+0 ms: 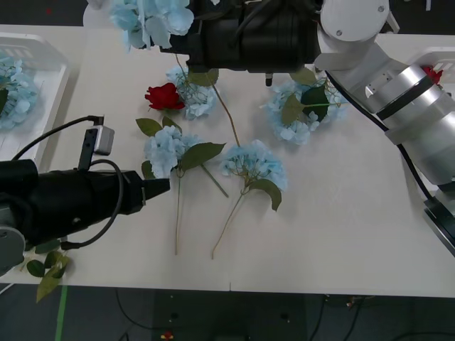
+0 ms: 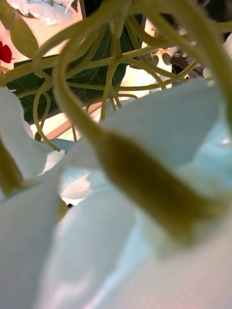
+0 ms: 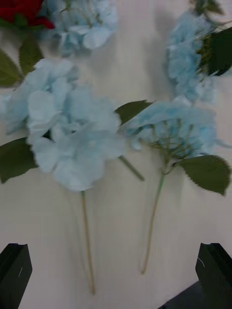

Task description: Place the red flowers into the right box and the blue flowers into the left box. If a person shows an open palm, hand one flower to the person first, then continue sorting.

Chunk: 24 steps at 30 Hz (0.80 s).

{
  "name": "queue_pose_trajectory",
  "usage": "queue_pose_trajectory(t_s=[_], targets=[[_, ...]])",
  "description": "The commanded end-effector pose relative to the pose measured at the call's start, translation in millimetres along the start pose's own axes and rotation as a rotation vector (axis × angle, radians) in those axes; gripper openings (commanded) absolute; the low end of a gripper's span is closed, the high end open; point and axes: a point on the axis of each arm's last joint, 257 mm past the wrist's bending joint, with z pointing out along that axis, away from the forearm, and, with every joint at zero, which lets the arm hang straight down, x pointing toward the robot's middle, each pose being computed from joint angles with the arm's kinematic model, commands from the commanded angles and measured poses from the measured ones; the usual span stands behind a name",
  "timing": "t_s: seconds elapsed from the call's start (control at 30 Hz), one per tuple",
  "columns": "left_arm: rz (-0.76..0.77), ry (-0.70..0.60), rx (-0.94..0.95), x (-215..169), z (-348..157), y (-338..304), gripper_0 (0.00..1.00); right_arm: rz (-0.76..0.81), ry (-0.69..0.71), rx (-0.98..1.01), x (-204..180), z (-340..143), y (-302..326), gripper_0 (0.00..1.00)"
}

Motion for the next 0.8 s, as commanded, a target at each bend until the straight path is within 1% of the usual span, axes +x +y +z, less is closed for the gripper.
queue_pose_trajectory(t_s=[0.03, 0.13, 0.3, 0.6, 0.8], targets=[[-0.106, -0.123, 0.141, -33.8, -24.1, -49.5, 1.0, -0.073, -0.012, -0.039, -3.4, 15.5, 25.1, 0.0], [-0.167, -0.175, 0.233, -47.0, -29.4, -73.4, 1.0, -0.075, -0.011, -0.039, -2.8, 17.0, 26.0, 0.0], [-0.254, -0.235, 0.324, -63.1, -33.5, -93.9, 1.0, -0.079, -0.007, -0.038, -1.4, 17.3, 25.6, 0.0], [-0.299, -0.31, 0.352, -79.1, -30.0, -102.7, 1.0, -0.082, -0.003, -0.034, -0.3, 17.1, 24.4, 0.0], [-0.32, -0.321, 0.356, -84.9, -13.9, -101.7, 1.0, -0.087, -0.001, -0.03, 0.3, 17.7, 23.8, 0.0]])
